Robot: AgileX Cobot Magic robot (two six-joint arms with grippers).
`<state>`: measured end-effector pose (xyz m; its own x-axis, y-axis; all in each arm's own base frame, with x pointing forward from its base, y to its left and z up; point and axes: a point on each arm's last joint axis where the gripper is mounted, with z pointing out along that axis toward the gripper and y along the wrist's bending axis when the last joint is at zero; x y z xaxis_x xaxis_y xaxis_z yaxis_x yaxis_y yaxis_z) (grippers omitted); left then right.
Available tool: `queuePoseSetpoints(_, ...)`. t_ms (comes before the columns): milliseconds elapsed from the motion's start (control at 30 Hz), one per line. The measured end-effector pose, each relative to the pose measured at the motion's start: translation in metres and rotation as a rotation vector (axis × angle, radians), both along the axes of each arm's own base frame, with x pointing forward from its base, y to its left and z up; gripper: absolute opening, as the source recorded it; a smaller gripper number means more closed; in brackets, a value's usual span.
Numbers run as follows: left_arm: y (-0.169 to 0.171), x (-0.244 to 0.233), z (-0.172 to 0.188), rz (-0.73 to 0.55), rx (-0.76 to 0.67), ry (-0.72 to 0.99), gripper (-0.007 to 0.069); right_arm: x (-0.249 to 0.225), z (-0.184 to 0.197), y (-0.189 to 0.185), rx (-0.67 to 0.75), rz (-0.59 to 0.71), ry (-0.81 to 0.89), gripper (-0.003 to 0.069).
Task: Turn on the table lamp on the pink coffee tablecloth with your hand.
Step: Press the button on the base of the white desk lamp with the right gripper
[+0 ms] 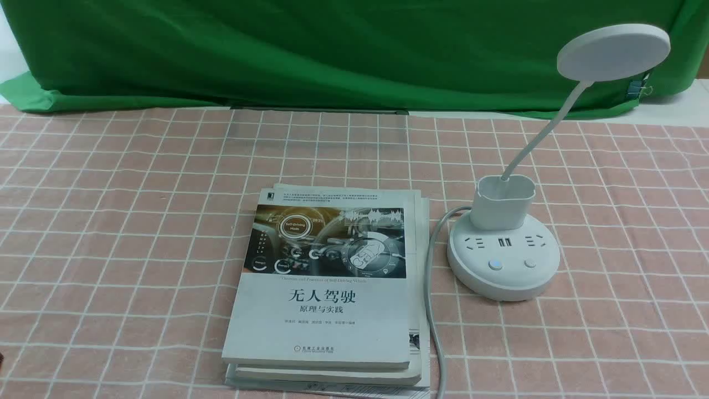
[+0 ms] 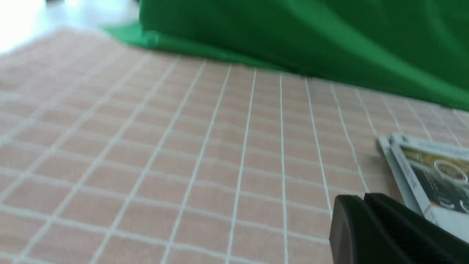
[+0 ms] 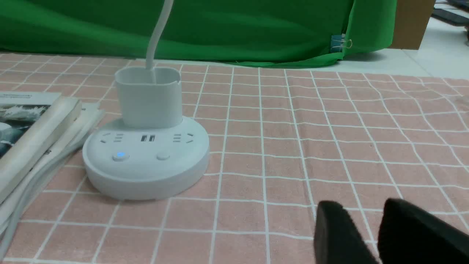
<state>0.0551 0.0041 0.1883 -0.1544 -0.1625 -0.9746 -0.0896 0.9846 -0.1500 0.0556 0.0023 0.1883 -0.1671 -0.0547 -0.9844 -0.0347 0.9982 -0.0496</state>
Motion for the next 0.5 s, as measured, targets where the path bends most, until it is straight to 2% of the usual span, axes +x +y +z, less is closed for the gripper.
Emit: queuePoseSetpoints(500, -0.0004, -0.0001, -0.0008, -0.001, -0.021, 0.008, 0.0019, 0.0, 0.0, 0.0, 0.0, 0.0, 0.0, 0.0239)
